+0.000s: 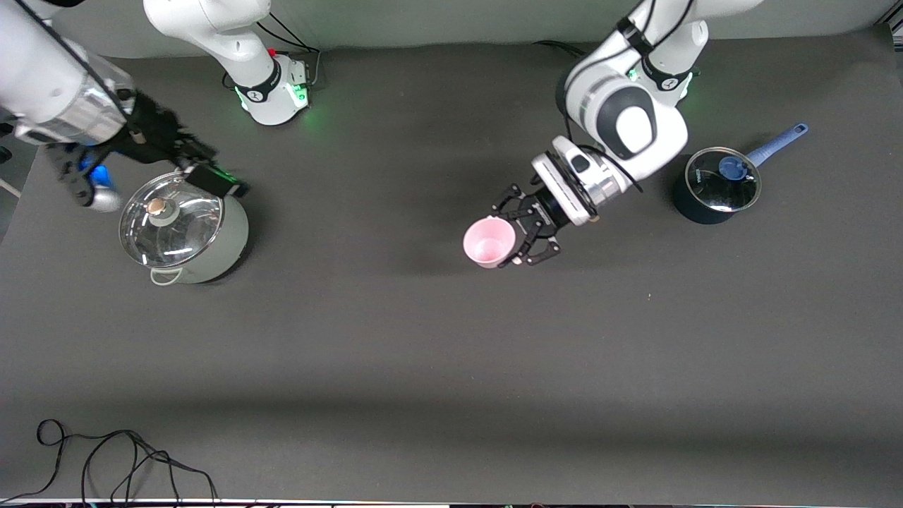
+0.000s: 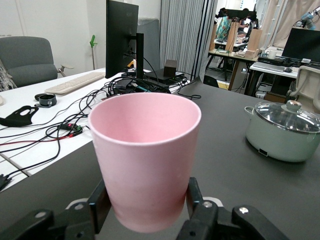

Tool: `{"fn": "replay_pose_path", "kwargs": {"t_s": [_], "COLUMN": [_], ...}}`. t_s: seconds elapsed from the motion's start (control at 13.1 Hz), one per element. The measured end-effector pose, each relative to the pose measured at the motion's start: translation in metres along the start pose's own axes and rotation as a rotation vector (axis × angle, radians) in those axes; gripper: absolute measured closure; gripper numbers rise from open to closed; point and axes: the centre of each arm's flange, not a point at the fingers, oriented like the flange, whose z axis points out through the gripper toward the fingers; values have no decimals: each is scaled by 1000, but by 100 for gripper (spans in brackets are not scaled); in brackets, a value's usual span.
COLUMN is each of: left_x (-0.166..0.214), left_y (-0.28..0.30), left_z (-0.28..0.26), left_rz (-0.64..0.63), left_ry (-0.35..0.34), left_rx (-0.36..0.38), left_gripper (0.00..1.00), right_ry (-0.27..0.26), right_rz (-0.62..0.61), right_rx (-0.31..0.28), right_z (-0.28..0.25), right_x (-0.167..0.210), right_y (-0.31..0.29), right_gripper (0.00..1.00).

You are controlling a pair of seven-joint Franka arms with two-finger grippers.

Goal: Transfer pink cup from left to right arm
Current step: 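Carry the cup with the left gripper while the right gripper approaches, then grasp the cup with the right gripper while the left gripper opens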

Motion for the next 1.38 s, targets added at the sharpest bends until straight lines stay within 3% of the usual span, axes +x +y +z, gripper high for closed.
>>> {"fn": "replay_pose_path", "kwargs": {"t_s": [0.46, 0.84, 1.38], "left_x": [38, 38, 39], "left_y": [46, 50, 51], "left_z": [7, 8, 7], "left_rz": [-44, -43, -56], "left_ry": [-27, -32, -48], "left_rx": [8, 5, 23], "left_gripper": [35, 35, 35], "right_ry": [-41, -61, -63], "right_rz": [275, 324, 321], "right_rx": [38, 74, 77], "right_z": [35, 89, 139], "right_x": [-90, -156, -162], "right_y": [-66, -108, -137], "right_gripper": [0, 0, 0]}}
